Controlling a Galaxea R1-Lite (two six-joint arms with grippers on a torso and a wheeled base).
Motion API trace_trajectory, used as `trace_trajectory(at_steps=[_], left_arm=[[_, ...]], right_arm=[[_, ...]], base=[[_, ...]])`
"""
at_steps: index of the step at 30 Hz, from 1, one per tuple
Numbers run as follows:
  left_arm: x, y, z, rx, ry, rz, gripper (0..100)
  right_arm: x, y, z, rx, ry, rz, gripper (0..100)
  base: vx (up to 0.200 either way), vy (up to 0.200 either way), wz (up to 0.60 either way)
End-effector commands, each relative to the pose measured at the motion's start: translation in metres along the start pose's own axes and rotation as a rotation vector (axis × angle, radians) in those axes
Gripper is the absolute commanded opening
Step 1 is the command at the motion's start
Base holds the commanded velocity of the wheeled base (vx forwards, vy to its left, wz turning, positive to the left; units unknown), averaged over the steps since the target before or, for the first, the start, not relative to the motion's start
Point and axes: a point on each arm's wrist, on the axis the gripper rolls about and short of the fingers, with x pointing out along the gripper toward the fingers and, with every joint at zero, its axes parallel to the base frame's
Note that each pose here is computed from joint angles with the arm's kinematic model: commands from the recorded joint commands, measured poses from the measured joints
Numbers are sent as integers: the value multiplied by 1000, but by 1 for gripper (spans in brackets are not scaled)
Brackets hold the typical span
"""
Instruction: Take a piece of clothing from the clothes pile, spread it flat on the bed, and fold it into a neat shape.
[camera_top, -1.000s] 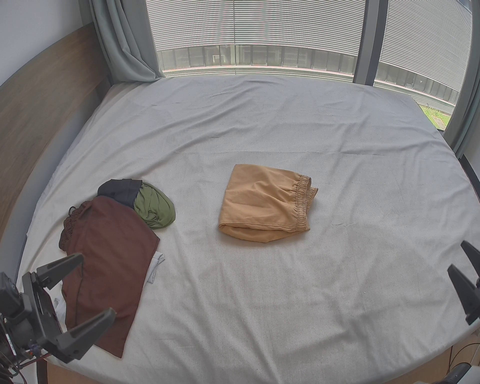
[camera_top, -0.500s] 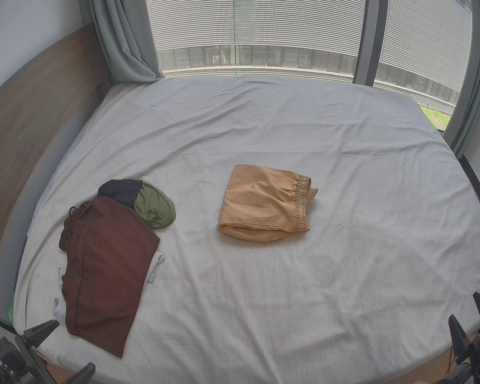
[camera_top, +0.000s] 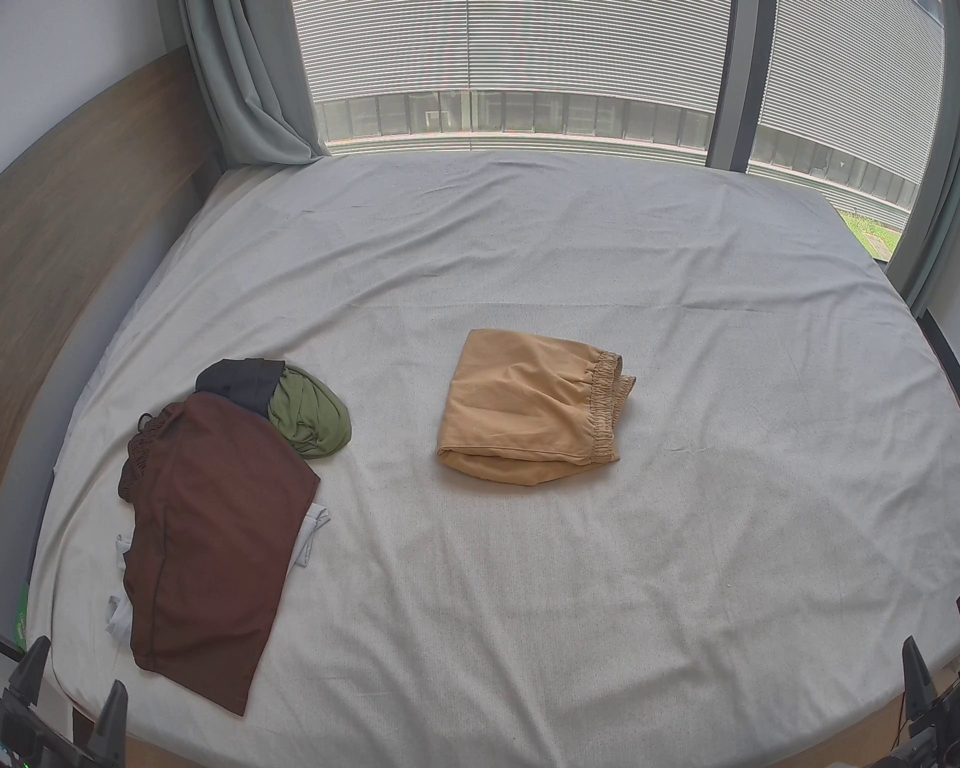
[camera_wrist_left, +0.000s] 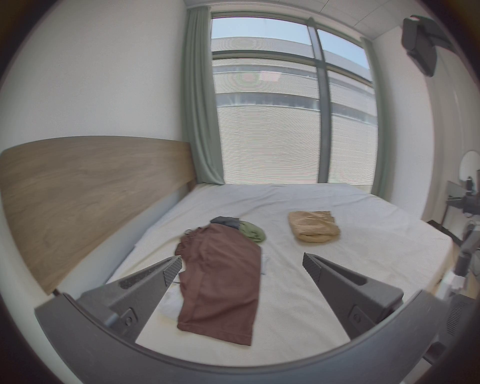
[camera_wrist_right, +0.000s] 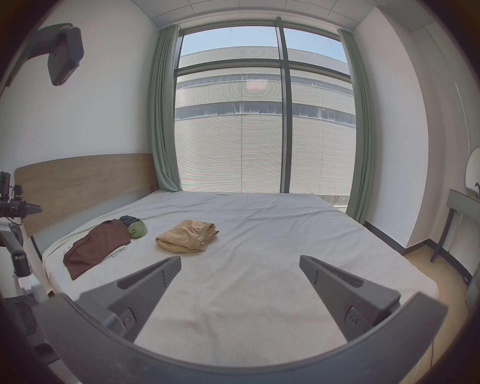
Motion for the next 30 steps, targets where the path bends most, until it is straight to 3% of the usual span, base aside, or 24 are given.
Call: trace_trajectory(at_steps=[1,3,6,13,14,16,30], left_arm=[[-4,2,-10,9,-3,73,100],[-4,2,-10,16,-8,63,100],[-4,2,-10,19,-8,62,100],[-4,2,-10,18,-8,62,100],[-4,2,-10,18,-8,62,100],[-4,2,-10,18,-8,62,100],[-4,2,-10,-11,-7,66,100]], right_arm=[[-1,-3,-5,-14,5,-134,100],[0,0,-6,-1,7,-8,100],[0,1,-6,74,7,48,100],[0,1,-6,56,13,29,100],[-1,0,-8,34,33,-48,100],[-1,-1,-13,35,84,-86,100],[-1,0,-11,26,63,-43,100]], base=[[0,0,0],[0,0,0],[0,0,0],[0,0,0],[0,0,0],[0,0,0],[0,0,0]])
